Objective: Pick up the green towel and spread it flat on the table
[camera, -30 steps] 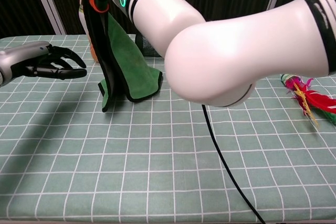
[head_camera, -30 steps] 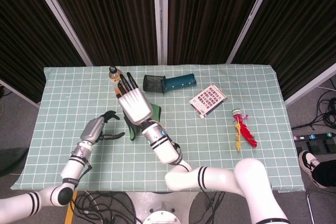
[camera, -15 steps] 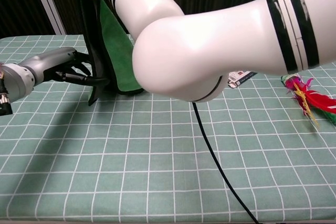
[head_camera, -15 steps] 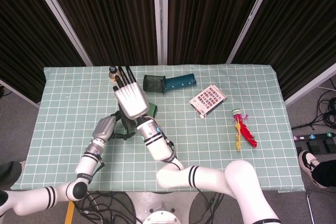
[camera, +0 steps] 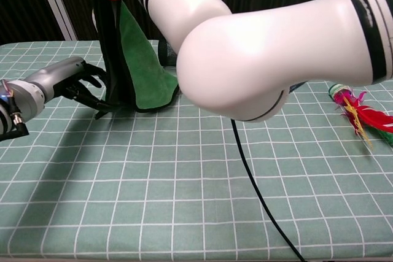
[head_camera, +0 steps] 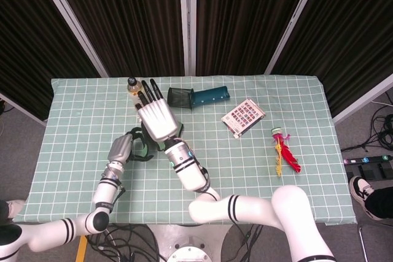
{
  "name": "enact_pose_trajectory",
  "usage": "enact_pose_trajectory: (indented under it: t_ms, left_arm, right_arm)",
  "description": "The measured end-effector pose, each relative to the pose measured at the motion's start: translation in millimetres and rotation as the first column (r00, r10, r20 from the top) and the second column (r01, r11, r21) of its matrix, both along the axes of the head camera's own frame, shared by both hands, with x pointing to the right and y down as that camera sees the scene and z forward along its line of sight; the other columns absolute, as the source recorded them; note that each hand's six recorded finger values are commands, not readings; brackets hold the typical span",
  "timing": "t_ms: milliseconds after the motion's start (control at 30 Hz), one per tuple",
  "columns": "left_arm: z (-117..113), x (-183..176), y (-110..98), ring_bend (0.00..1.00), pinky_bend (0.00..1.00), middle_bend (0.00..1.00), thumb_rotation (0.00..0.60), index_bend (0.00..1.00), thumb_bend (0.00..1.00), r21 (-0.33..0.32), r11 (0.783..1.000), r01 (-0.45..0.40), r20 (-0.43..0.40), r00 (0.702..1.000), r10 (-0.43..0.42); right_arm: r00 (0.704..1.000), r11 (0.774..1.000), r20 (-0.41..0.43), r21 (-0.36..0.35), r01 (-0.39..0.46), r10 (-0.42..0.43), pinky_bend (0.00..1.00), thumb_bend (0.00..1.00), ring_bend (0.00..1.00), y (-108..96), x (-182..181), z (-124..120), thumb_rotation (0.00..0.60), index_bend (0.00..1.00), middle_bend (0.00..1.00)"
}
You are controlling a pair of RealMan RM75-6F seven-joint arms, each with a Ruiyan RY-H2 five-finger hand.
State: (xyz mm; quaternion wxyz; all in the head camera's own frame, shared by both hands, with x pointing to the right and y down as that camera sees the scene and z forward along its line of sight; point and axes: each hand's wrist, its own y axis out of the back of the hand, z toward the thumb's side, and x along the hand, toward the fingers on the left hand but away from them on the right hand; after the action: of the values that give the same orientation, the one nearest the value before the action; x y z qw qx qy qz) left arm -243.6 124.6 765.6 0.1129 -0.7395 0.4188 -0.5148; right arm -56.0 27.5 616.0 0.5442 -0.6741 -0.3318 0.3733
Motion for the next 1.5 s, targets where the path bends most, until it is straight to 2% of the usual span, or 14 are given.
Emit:
enact_pose_trajectory:
  t_ms: [167,300,467,833,1033,1167,1367,1500]
  left_arm:
    - [-4,-2,-1,0.23,0.31,0.34,0.51,0.63,0.3,0.024,1.0,0.02,-0.024,1.0,-0.02]
    - [-8,-3,-3,0.25,0.31,0.4,0.589,0.7,0.41,0.052,0.998,0.038,-0.052,0.998,-0.036]
    - [-14,-3,-4,0.28,0.31,0.45,0.6,0.77,0.5,0.098,0.994,0.045,-0.092,0.995,-0.036]
    - [-47,-20,-11,0.28,0.31,0.45,0.6,0.77,0.49,0.168,0.986,-0.002,-0.13,0.991,0.024]
    - [-73,-26,-37,0.28,0.31,0.45,0.6,0.77,0.48,0.222,0.974,-0.032,-0.12,0.991,0.06]
    - [-80,-22,-59,0.28,0.31,0.45,0.6,0.77,0.48,0.249,0.968,-0.043,-0.101,0.992,0.07]
    - [-84,-29,-96,0.28,0.31,0.45,0.6,0.77,0.48,0.306,0.952,-0.006,-0.058,0.998,0.025]
    - [-91,-35,-122,0.28,0.31,0.45,0.6,0.76,0.47,0.375,0.925,0.058,-0.054,0.998,-0.04]
  right_arm:
    - [1.0,1.0,0.011,-0.006,-0.005,0.005,0.03,0.42,0.01,0,8,-4,0.6,0.73,0.23]
    - [0.999,0.999,0.031,-0.031,-0.015,0.016,0.03,0.41,0.02,0,17,-6,0.6,0.73,0.23]
    - [0.997,0.997,0.063,-0.07,-0.028,0.032,0.03,0.41,0.02,1,33,-12,0.6,0.73,0.23]
    - [0.989,0.989,0.131,-0.14,-0.054,0.073,0.02,0.41,0.01,-11,91,-25,0.6,0.73,0.23]
    - [0.982,0.977,0.169,-0.211,-0.043,0.079,0.0,0.41,0.01,-18,110,-21,0.6,0.73,0.23]
    - [0.979,0.971,0.184,-0.233,-0.046,0.091,0.0,0.41,0.01,-29,119,-17,0.6,0.73,0.23]
    - [0.963,0.966,0.234,-0.247,-0.072,0.132,0.0,0.41,0.01,-54,133,-12,0.6,0.74,0.24]
    - [0.945,0.965,0.29,-0.251,-0.076,0.15,0.0,0.41,0.01,-69,140,-15,0.6,0.74,0.24]
